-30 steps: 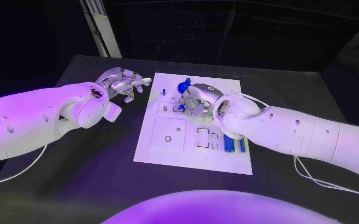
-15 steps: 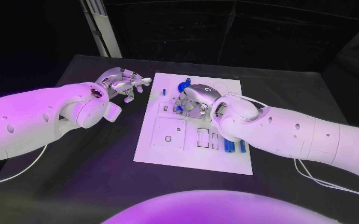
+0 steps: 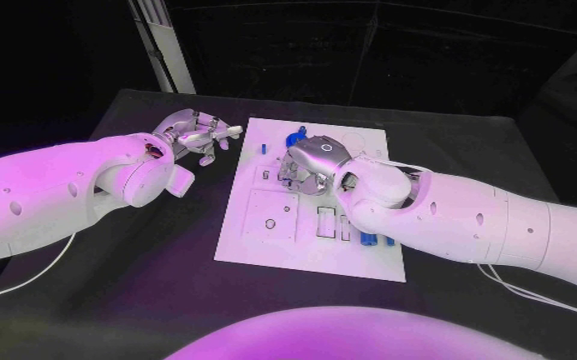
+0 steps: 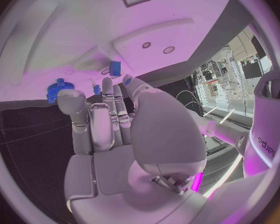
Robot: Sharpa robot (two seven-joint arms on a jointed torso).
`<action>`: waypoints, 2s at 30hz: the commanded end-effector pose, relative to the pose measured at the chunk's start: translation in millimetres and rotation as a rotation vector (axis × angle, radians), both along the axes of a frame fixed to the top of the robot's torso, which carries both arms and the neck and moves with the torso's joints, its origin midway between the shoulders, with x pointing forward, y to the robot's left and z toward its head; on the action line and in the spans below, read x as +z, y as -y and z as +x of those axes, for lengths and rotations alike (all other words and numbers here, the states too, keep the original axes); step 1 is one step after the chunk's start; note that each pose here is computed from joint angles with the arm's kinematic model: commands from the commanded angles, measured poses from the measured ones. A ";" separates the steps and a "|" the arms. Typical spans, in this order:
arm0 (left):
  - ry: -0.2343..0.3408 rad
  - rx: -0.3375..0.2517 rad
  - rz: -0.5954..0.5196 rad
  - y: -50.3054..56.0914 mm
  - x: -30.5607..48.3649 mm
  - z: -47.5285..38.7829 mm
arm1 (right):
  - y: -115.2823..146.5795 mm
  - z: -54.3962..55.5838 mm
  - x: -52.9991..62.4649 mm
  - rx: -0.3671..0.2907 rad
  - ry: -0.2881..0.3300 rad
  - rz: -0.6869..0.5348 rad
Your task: Assemble the parts on the task board
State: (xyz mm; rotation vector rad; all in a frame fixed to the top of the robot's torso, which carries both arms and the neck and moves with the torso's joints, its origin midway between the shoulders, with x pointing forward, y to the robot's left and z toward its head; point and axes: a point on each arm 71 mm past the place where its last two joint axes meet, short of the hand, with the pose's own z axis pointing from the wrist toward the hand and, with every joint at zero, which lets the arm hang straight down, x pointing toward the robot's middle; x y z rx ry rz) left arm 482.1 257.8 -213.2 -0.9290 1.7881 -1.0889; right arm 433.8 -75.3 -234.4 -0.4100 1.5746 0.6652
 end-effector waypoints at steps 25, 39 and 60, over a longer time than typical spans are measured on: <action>-0.001 -0.007 -0.005 0.3 1.1 -0.2 | -0.4 1.1 3.6 -0.022 0.080 -0.055; 0.000 -0.004 -0.008 -0.5 1.1 0.3 | 22.2 -5.4 4.0 0.054 -0.023 0.025; 0.005 -0.008 -0.013 0.9 1.2 1.3 | 21.8 -4.5 -3.0 0.046 -0.048 -0.097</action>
